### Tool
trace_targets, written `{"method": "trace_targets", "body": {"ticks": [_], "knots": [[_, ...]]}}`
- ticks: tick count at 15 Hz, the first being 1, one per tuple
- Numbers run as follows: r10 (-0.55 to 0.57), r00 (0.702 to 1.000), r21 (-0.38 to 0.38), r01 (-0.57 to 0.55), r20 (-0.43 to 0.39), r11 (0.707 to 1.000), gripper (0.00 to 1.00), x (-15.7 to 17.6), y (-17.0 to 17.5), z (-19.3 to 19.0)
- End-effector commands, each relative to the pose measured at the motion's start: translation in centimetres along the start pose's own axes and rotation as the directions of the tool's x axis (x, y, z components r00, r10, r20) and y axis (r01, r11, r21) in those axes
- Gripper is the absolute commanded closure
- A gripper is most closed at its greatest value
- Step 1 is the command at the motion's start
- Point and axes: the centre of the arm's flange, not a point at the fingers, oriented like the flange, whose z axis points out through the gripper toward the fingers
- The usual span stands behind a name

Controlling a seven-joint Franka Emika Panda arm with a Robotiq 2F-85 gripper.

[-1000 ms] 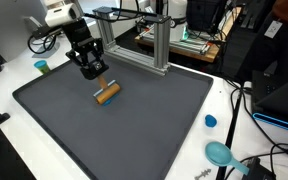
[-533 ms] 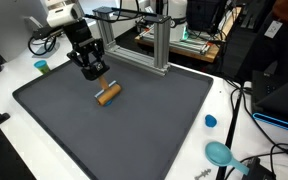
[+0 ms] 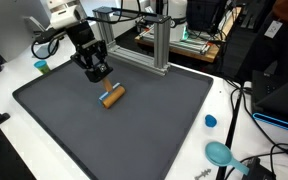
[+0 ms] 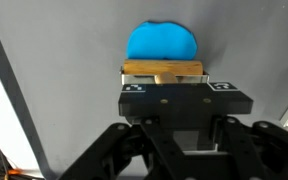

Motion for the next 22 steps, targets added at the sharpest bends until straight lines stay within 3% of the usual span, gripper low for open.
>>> {"method": "trace_targets", "body": {"ticks": [1, 5, 10, 14, 15, 18, 19, 20, 21, 22], "knots": [[-0.008, 0.997, 0.089, 0.015, -0.073, 0.996, 0.78, 0.5, -0.6, 6.7], [-0.018, 0.995, -0.007, 0.017, -0.097, 1.000, 0.78, 3.4, -0.1, 4.2], [0.000, 1.000, -0.097, -0.001, -0.011, 0.995, 0.78, 5.4, -1.7, 0.3], [0.101, 0.993, -0.223, -0.085, 0.062, 0.971, 0.78, 4.0, -2.3, -1.1], [0.139, 0.987, -0.234, -0.118, 0.078, 0.965, 0.78, 3.5, -2.4, -1.1], [0.242, 0.966, -0.165, -0.225, 0.096, 0.960, 0.78, 1.8, -3.1, -0.3], [0.251, 0.966, -0.133, -0.241, 0.062, 0.961, 0.78, 1.7, -2.9, 0.2], [0.221, 0.973, -0.198, -0.204, 0.069, 0.959, 0.78, 1.5, -1.8, -0.5], [0.226, 0.972, -0.197, -0.209, 0.068, 0.958, 0.53, 1.4, -1.8, -0.5], [0.226, 0.972, -0.197, -0.209, 0.068, 0.958, 0.53, 1.4, -1.8, -0.5]]}}
